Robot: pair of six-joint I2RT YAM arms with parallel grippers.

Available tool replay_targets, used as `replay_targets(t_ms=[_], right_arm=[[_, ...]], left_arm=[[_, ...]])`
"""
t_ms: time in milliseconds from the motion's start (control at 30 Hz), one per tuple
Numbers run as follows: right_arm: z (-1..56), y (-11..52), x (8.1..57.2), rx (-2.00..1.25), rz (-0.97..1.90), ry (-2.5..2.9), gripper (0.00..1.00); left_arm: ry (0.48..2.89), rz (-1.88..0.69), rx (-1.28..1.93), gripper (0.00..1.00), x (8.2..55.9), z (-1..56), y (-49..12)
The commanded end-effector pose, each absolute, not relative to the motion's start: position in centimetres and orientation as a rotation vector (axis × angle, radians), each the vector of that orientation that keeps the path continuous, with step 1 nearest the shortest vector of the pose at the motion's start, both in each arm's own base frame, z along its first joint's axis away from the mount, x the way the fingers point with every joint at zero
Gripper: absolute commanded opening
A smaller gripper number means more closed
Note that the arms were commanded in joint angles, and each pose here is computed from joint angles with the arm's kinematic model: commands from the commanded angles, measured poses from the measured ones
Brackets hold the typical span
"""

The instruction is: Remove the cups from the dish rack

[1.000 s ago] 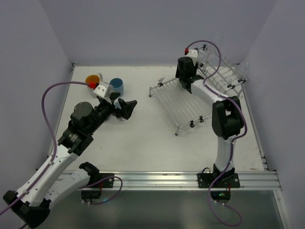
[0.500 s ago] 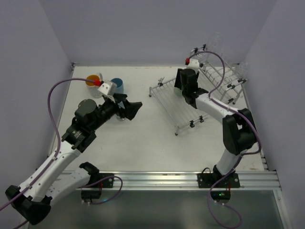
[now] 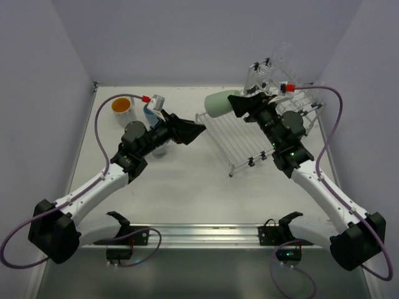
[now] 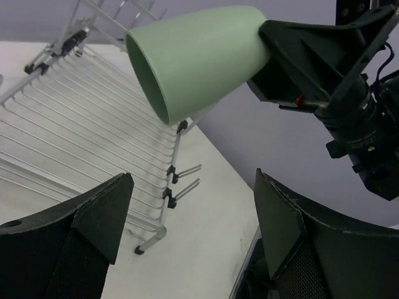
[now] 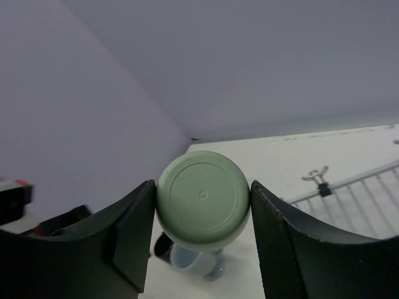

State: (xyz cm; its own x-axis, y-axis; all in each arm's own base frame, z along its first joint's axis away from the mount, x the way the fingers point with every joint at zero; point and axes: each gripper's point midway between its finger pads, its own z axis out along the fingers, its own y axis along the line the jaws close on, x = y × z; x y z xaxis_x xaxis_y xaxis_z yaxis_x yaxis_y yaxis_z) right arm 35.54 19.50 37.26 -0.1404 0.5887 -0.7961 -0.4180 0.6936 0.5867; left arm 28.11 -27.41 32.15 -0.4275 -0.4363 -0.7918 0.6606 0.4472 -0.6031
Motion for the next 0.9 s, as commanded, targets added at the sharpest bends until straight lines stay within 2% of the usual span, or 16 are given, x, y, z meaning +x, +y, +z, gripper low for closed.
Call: replay_targets(t_ms=[0, 233, 267, 333, 367, 433, 467, 533, 600, 667, 700, 733, 767, 800, 833, 867], right_arm=[[38.8, 22.8, 32.4, 0.059, 1.183, 1.434, 0.28], [38.7, 23.9, 30.9, 0.014, 1.288, 1.443, 0.28], [38.5, 24.0, 30.9, 0.011, 1.295, 1.446, 0.28], [38.0, 24.2, 31.0, 0.019, 1.307, 1.457, 0.28], [37.8, 24.3, 31.0, 0.020, 1.313, 1.459, 0.28], [37.4, 24.5, 31.2, 0.024, 1.327, 1.469, 0.28], [37.0, 24.6, 31.4, 0.029, 1.327, 1.475, 0.28], [36.7, 24.7, 31.6, 0.038, 1.337, 1.481, 0.28], [36.2, 24.9, 31.9, 0.047, 1.338, 1.489, 0.30], [36.1, 24.8, 32.2, 0.057, 1.333, 1.487, 0.36], [35.8, 24.8, 32.5, 0.064, 1.330, 1.489, 0.58], [35.8, 24.8, 32.6, 0.061, 1.327, 1.488, 0.59], [35.8, 24.9, 32.7, 0.052, 1.321, 1.489, 0.67], [35.6, 25.0, 32.9, 0.042, 1.316, 1.494, 0.79], [35.8, 24.8, 33.1, 0.036, 1.298, 1.487, 0.83], [36.0, 24.6, 33.3, 0.034, 1.289, 1.480, 0.85]], left_arm=[[1.456, -1.431, 0.218, 0.84, 27.9, 35.4, -29.3], [1.389, -1.476, 0.245, 0.80, 28.7, 36.9, -30.4], [1.383, -1.466, 0.243, 0.71, 28.8, 37.0, -30.3], [1.387, -1.451, 0.229, 0.65, 29.2, 36.9, -30.3], [1.380, -1.451, 0.229, 0.53, 29.2, 37.0, -30.2], [1.365, -1.458, 0.235, 0.38, 29.1, 37.3, -30.2], [1.365, -1.451, 0.233, 0.27, 29.1, 37.3, -30.2], [1.364, -1.438, 0.236, 0.17, 29.0, 37.5, -30.0], [1.385, -1.398, 0.230, 0.01, 29.1, 37.3, -29.6], [1.397, -1.297, 0.226, 0.00, 30.0, 37.5, -28.9], [1.440, -1.189, 0.205, 0.00, 30.8, 37.4, -28.0], [1.479, -1.182, 0.201, 0.00, 30.6, 37.4, -27.8], [1.504, -1.028, 0.177, 0.00, 32.0, 37.1, -26.4], [1.668, -0.905, 0.153, 0.00, 32.4, 34.2, -25.1], [1.658, -0.809, 0.120, 0.00, 33.1, 36.7, -23.6], [1.701, -0.631, 0.070, 0.00, 34.1, 36.2, -21.1]])
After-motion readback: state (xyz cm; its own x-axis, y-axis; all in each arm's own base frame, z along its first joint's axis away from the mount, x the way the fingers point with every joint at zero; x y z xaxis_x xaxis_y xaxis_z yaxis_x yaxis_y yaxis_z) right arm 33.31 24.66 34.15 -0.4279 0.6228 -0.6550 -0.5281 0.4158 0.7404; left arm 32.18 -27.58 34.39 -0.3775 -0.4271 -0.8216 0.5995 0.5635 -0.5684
